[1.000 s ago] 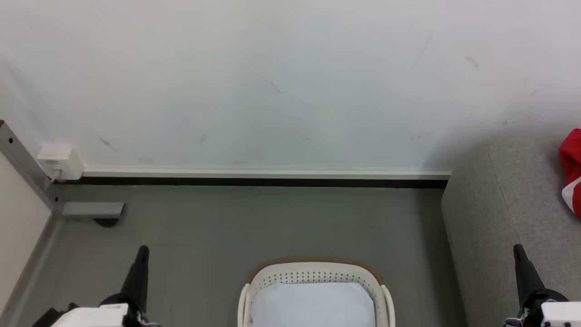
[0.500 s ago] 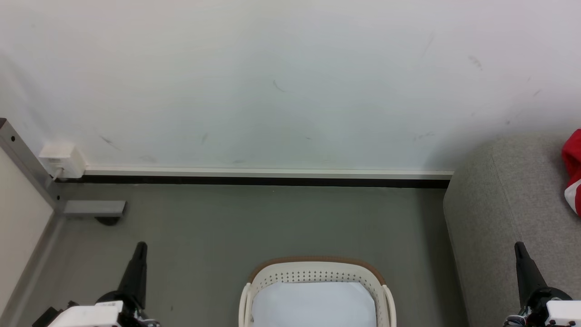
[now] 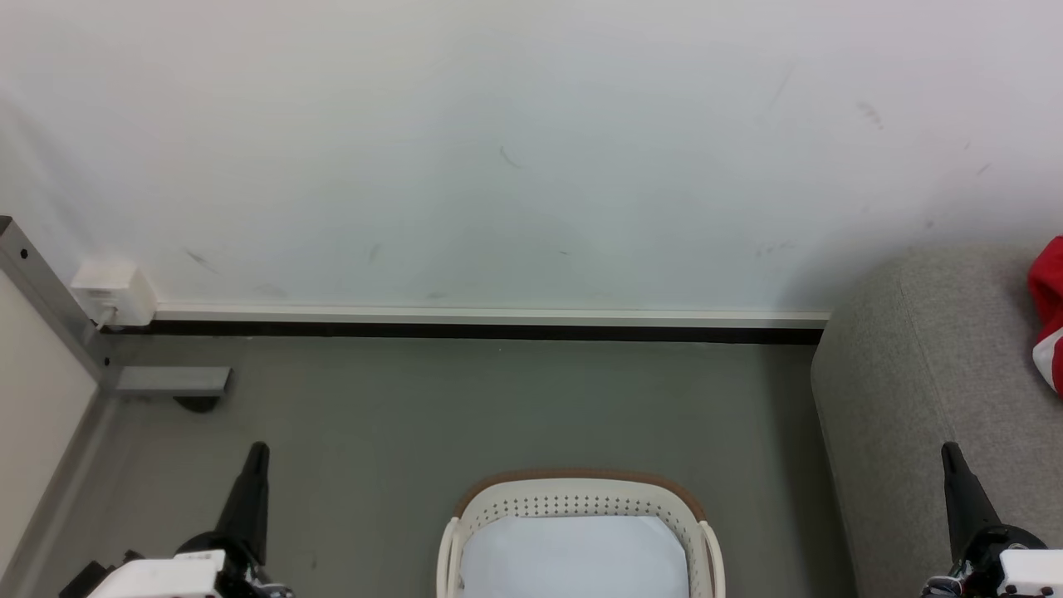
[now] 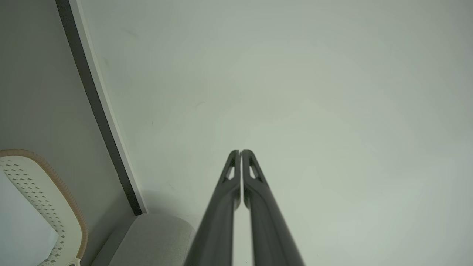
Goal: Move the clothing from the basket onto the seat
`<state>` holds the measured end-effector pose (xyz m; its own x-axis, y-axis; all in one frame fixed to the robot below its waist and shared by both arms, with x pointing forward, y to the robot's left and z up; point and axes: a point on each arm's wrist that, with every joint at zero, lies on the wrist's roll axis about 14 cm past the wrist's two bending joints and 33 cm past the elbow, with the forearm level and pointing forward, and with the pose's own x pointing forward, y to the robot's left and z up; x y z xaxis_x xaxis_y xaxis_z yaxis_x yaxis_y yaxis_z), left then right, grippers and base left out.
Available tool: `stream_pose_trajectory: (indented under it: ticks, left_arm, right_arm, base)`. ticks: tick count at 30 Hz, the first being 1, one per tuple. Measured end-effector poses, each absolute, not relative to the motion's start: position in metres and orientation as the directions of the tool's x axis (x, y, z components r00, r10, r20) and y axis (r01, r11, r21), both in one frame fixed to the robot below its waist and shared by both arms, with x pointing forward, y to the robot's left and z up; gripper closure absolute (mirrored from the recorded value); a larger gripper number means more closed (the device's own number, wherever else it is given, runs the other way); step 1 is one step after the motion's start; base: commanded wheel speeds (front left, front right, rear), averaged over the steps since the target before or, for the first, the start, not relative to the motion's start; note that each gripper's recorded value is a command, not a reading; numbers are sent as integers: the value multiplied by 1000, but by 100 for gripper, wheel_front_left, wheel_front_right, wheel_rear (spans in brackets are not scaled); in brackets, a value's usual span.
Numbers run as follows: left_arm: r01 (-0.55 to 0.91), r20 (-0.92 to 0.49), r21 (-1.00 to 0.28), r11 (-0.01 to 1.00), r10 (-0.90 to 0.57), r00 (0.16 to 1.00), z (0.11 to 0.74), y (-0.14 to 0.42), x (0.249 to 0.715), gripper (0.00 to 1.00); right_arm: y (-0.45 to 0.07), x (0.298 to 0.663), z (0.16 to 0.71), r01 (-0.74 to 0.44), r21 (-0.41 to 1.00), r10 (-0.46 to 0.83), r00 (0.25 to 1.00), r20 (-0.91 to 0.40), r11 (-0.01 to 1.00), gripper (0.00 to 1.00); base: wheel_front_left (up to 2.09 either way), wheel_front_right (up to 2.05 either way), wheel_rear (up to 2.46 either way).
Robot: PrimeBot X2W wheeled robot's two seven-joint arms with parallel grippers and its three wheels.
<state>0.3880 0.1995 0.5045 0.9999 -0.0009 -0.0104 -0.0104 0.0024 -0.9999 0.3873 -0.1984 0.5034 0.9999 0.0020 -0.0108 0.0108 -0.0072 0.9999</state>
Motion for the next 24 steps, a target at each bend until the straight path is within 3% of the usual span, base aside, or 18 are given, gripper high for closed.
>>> stream_pose_trajectory:
  ticks: [24]
  left_arm:
    - [-10,-10,-1000,2,-1,1000,505,200,388,100]
  right_arm:
    - [-198,387,503,11,1000,2,1000,-11,-7,100]
  base:
    - [0,0,0]
